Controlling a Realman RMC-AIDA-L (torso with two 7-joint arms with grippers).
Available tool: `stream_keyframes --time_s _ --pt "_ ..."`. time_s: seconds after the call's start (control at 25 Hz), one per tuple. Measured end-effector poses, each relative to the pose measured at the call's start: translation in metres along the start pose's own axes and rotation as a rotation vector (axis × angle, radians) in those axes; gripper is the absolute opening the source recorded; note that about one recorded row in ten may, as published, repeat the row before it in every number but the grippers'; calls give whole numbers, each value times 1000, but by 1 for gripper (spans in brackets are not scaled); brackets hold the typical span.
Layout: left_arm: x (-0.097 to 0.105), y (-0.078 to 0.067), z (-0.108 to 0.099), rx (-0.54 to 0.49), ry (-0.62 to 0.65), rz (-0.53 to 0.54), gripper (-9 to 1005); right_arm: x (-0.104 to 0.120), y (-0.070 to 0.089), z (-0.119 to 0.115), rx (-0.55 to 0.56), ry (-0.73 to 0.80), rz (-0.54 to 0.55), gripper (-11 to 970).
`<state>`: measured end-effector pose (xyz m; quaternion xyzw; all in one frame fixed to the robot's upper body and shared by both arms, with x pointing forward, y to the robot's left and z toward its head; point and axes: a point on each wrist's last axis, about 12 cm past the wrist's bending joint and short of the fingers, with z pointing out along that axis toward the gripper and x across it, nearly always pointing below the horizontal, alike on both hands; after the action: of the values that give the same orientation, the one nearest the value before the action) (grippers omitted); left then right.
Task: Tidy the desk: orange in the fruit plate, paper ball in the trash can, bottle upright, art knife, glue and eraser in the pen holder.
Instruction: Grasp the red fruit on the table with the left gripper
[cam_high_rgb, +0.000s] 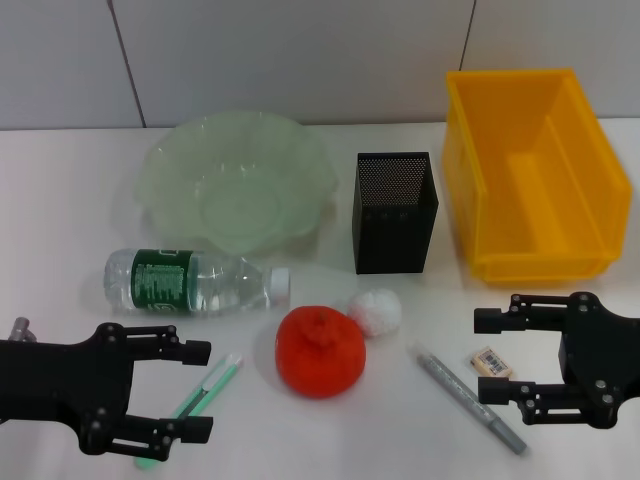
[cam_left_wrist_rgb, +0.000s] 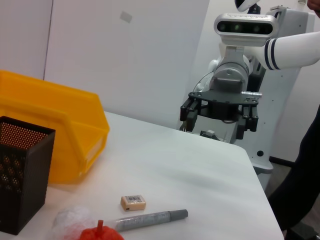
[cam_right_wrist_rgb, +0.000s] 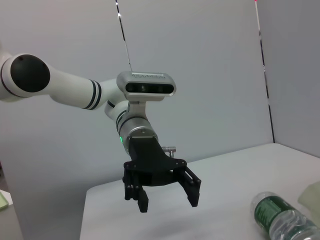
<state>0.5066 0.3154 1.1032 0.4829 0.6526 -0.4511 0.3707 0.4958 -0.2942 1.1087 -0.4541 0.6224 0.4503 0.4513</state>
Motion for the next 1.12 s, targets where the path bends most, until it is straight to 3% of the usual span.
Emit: stream_keyframes --time_s 0.68,1.12 --pt "-7 7 4 -24 5 -8 812 4 3 -2 -3 -4 6 690" --pt "-7 15 36 -121 -42 28 812 24 21 -30 47 55 73 689"
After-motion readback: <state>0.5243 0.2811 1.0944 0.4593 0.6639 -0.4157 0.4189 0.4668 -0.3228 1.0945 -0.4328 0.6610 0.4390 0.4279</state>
